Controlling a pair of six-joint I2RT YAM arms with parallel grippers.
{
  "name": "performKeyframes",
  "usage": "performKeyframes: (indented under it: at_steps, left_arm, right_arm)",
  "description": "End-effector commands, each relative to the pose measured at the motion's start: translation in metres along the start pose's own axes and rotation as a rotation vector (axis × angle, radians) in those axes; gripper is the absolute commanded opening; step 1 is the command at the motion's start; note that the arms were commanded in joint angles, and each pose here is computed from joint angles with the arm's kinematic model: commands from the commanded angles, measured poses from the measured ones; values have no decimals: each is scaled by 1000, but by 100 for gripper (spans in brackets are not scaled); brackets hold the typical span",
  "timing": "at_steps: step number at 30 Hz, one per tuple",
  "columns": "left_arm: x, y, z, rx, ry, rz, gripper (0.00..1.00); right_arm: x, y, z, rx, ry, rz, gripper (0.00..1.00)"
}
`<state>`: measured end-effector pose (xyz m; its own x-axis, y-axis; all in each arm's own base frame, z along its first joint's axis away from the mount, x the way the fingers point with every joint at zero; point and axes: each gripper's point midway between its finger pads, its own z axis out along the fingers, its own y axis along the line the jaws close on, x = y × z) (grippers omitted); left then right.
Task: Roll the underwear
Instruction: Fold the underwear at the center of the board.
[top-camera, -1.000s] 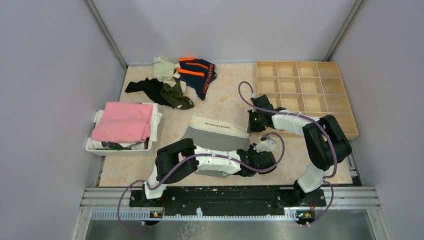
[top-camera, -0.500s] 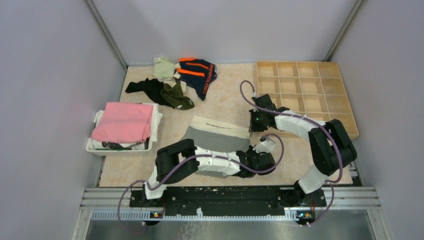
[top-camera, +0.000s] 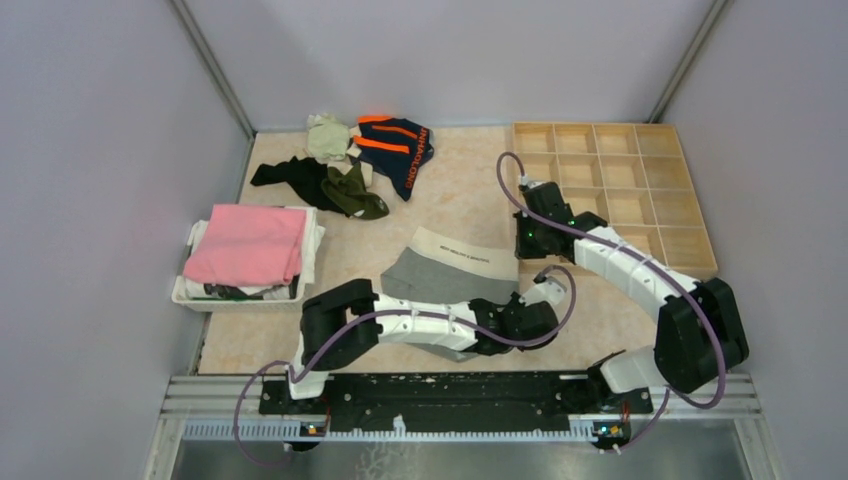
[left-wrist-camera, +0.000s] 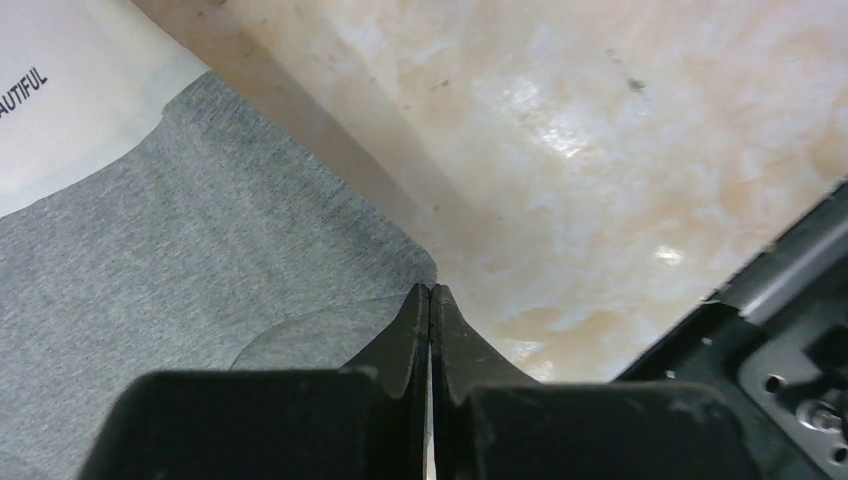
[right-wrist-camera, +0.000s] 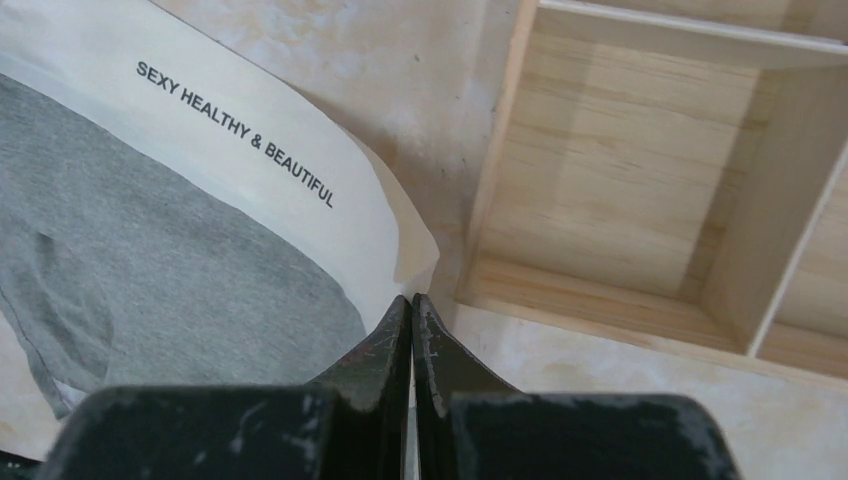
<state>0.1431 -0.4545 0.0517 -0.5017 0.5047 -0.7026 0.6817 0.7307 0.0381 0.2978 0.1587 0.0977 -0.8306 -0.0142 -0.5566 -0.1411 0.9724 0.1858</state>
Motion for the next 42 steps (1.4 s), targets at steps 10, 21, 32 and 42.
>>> performKeyframes:
  at_steps: [10,21,32,42]
  left_arm:
    - [-69,-20,-51,174,-163,-119,0]
    - [-64,47,-67,149,-201,-222,0]
    - [-49,111,-89,80,-216,-258,0]
    - [-8,172,-94,-69,-169,-288,0]
  right_arm:
    - [-10,-16,-45,60,-66,-22,0]
    - [-28,29,-44,-131,-58,24,0]
    - [-59,83,-24,-217,-54,53,0]
    - [-74,108,23,-267,-28,107,0]
